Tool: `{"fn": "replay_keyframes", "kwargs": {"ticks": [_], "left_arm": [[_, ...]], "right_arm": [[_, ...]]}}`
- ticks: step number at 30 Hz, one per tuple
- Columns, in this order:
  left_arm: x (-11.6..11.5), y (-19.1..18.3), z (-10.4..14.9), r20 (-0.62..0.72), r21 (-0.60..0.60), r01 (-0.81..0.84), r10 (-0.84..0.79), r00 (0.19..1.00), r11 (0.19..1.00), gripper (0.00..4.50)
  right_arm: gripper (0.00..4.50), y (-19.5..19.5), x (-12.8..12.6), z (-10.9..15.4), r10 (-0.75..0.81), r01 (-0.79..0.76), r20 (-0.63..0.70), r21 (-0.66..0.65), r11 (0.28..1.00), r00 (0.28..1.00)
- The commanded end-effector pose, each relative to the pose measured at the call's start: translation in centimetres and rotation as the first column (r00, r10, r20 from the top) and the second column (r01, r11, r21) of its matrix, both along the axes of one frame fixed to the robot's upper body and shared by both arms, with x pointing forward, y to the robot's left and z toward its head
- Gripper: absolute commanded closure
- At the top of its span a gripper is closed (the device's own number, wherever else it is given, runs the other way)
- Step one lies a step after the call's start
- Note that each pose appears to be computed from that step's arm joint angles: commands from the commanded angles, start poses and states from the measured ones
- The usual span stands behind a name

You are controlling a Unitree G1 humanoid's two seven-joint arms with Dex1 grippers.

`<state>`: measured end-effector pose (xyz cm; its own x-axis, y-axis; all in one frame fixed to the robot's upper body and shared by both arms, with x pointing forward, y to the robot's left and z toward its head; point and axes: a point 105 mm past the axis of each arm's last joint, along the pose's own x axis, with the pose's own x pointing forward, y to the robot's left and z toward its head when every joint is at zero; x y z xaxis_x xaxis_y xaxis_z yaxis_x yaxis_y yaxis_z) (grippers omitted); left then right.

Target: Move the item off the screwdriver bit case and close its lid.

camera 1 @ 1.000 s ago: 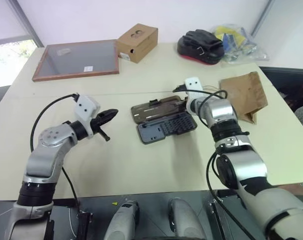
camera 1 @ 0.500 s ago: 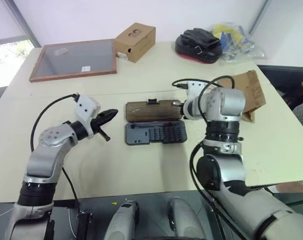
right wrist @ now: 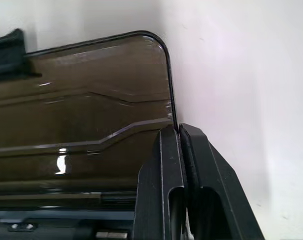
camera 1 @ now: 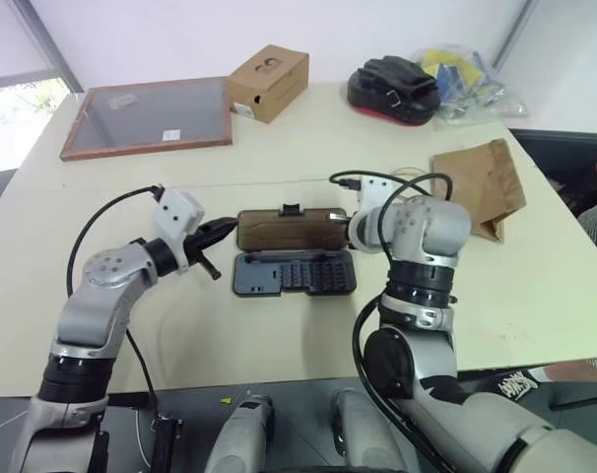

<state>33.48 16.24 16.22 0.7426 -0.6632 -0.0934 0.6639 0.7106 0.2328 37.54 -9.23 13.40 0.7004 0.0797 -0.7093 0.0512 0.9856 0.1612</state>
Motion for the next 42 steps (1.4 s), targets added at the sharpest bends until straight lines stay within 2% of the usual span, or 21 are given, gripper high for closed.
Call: {"fn": "replay_keyframes", "kwargs": {"ticks": [1,10,20,23,25,29,30,33,35,38,42], "left_arm": [[-0.1,-0.1,0.9,0.039,0.0,0.004,-0.004,0.999,1.0,4.5],[-0.1,-0.2,1.0,0.043,-0.002,0.005,-0.005,0.999,1.0,4.5],[-0.1,-0.2,1.1,0.046,0.0,0.005,-0.005,0.999,1.0,4.5],[-0.2,-0.1,1.0,0.046,0.0,0.005,-0.005,0.999,1.0,4.5],[-0.2,-0.1,1.0,0.044,-0.002,0.005,-0.005,0.999,1.0,4.5],[-0.5,-0.4,0.9,0.029,-0.009,0.022,-0.022,0.999,1.0,4.5],[-0.6,-0.6,0.9,0.024,-0.014,0.033,-0.033,0.999,0.999,4.5],[-1.4,-1.1,1.5,0.008,-0.049,0.081,-0.081,0.997,0.995,4.5],[-2.6,-1.6,1.9,-0.018,-0.06,0.144,-0.146,0.989,0.988,4.5],[-4.6,-2.1,1.7,-0.074,-0.052,0.224,-0.228,0.971,0.973,4.5],[-6.7,-2.2,0.6,-0.163,-0.039,0.282,-0.285,0.945,0.959,4.5]], "right_arm": [[4.47,0.2,-0.2,0.6,-0.01,0.01,0.028,0.011,1.0,1.0],[4.47,1.5,0.0,1.0,0.082,-0.084,0.041,0.057,0.995,0.996],[4.47,2.5,-0.2,1.1,0.174,-0.177,0.06,0.037,0.984,0.983],[3.53,2.2,-0.3,0.8,0.17,-0.171,0.052,0.028,0.985,0.984],[2.58,1.7,-0.2,0.7,0.158,-0.159,0.051,0.018,0.987,0.986],[0.35,0.5,0.0,1.7,0.156,-0.151,0.099,-0.05,0.987,0.983],[0.06,0.1,0.0,2.6,0.175,-0.164,0.136,-0.086,0.983,0.975],[0.06,0.0,0.8,5.6,0.206,-0.198,0.338,-0.058,0.978,0.918],[0.06,0.0,1.3,7.9,0.264,-0.247,0.478,-0.101,0.964,0.838],[0.06,0.0,1.6,9.1,0.327,-0.322,0.551,-0.109,0.94,0.768],[0.06,0.3,2.1,9.7,0.477,-0.421,0.583,-0.241,0.874,0.658]]}}
